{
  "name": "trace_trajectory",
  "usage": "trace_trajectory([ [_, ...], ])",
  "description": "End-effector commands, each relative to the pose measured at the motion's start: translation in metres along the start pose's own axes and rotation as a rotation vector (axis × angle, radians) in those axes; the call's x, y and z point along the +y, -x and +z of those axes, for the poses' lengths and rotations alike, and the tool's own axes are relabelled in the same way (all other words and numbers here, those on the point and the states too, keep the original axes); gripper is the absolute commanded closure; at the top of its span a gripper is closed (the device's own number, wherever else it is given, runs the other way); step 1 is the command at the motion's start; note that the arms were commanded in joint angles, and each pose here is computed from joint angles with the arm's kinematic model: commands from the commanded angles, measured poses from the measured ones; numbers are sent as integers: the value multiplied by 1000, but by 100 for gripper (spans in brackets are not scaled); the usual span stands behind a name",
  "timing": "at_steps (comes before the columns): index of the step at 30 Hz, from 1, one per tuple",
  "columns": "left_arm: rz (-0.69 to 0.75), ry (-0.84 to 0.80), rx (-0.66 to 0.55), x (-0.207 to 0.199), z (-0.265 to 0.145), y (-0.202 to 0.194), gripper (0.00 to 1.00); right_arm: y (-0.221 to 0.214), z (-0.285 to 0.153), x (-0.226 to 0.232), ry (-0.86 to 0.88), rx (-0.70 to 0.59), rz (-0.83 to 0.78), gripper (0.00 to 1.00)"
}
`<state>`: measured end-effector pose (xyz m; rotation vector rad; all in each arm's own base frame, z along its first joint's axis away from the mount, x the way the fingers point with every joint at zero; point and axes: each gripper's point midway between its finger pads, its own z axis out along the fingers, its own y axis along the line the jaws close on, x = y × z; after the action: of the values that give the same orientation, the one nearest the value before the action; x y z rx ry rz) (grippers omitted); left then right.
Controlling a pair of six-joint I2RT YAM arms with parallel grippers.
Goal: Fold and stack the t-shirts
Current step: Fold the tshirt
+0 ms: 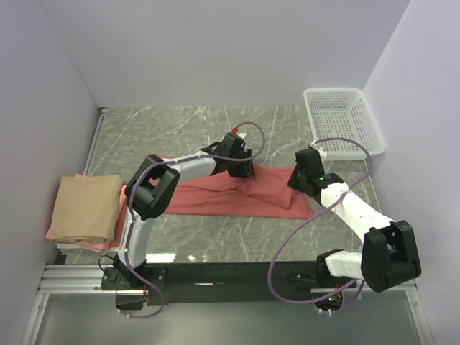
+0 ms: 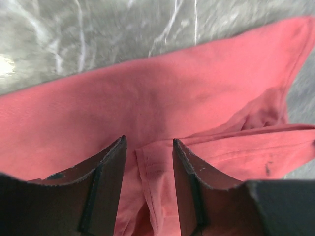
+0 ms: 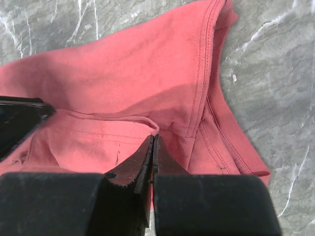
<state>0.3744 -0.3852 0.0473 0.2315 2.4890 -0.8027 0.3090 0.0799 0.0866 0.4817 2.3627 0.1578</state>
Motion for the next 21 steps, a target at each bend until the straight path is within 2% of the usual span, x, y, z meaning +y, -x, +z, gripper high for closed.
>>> trace_trajectory([
  [1, 57, -41, 51, -16, 2, -5, 52, 14, -1, 8, 19, -42, 20, 98],
  [7, 58, -90, 57, -26, 1, -6, 55, 13, 0, 7, 20, -41, 21, 98],
  [16, 56, -145, 56, -35, -8, -9, 71, 11, -1, 7, 23, -41, 21, 98],
  [21, 47, -164, -4, -42, -19, 4, 77, 11, -1, 6, 24, -43, 23, 98],
])
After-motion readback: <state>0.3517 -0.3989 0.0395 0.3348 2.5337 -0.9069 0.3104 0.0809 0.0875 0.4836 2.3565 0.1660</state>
